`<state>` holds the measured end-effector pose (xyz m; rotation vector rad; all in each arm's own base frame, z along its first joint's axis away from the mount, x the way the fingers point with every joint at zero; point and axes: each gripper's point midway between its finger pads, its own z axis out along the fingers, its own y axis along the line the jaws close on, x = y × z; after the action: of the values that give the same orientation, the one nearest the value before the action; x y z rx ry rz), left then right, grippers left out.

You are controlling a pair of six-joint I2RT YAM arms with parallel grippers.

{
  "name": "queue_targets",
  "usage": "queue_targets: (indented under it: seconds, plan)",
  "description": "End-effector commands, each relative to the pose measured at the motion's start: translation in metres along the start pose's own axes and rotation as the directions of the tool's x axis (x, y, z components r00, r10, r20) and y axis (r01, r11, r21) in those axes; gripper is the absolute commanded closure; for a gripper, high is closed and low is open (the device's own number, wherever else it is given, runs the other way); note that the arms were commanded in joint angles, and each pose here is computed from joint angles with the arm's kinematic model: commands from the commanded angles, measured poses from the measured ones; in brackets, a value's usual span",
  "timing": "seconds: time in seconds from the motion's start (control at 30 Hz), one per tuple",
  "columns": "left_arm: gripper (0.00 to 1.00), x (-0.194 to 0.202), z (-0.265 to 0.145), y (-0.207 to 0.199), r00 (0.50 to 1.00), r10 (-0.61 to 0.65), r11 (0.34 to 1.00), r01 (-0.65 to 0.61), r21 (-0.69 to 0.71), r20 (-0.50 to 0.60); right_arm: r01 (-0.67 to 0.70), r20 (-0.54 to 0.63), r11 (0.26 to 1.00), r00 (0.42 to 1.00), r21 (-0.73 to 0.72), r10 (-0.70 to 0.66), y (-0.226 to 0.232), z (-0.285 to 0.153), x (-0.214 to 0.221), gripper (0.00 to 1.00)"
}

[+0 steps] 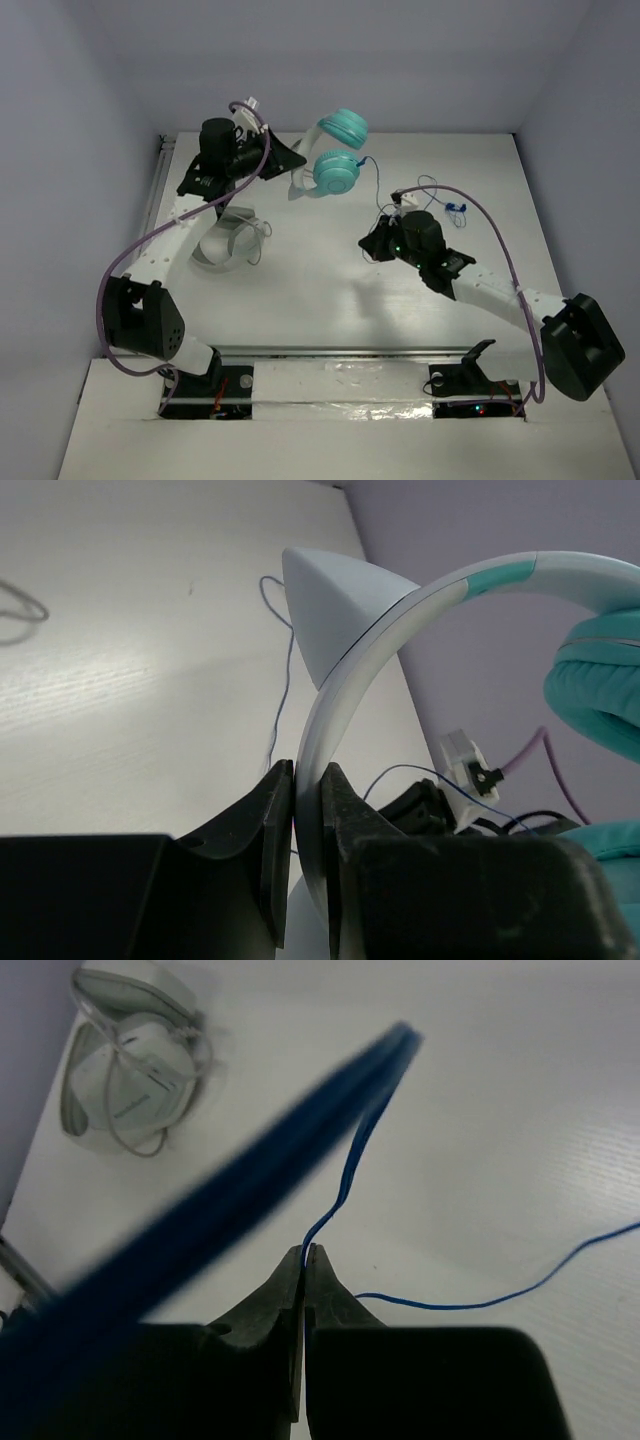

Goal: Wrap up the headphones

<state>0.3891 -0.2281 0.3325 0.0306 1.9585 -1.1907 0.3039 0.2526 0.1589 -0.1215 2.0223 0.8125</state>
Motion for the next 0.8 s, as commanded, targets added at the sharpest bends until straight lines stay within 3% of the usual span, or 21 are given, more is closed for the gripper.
queue_targets:
  seconds: [0.0,0.13,0.4,0.57,0.77]
  plan:
    - [1.0,-0.038,-0.009,-0.025,0.978,-0.035,0.995,0.015,0.099,0.207,-0.021,-0.085,0.986,0.996,0.167,0.036,-0.021,-0.005,0.022,1.0]
    - [1.0,-0.028,-0.007,0.017,0.943,-0.165,0.986,0.163,0.031,0.289,0.006,-0.17,0.98,0.985,0.197,0.028,-0.016,-0.013,0.041,1.0]
    - [1.0,-0.062,-0.067,0.077,0.799,-0.29,0.949,0.309,0.054,0.527,0.034,-0.239,0.97,0.971,0.242,0.026,-0.024,-0.033,0.056,1.0]
    - [1.0,-0.063,-0.076,0.086,0.788,-0.258,0.952,0.307,0.007,0.559,0.036,-0.211,0.956,0.977,0.29,0.027,-0.028,-0.031,0.045,1.0]
    - [1.0,-0.049,-0.064,0.092,0.803,-0.176,0.955,0.279,-0.098,0.57,0.171,-0.275,0.942,0.957,0.288,-0.089,0.002,-0.012,0.049,1.0]
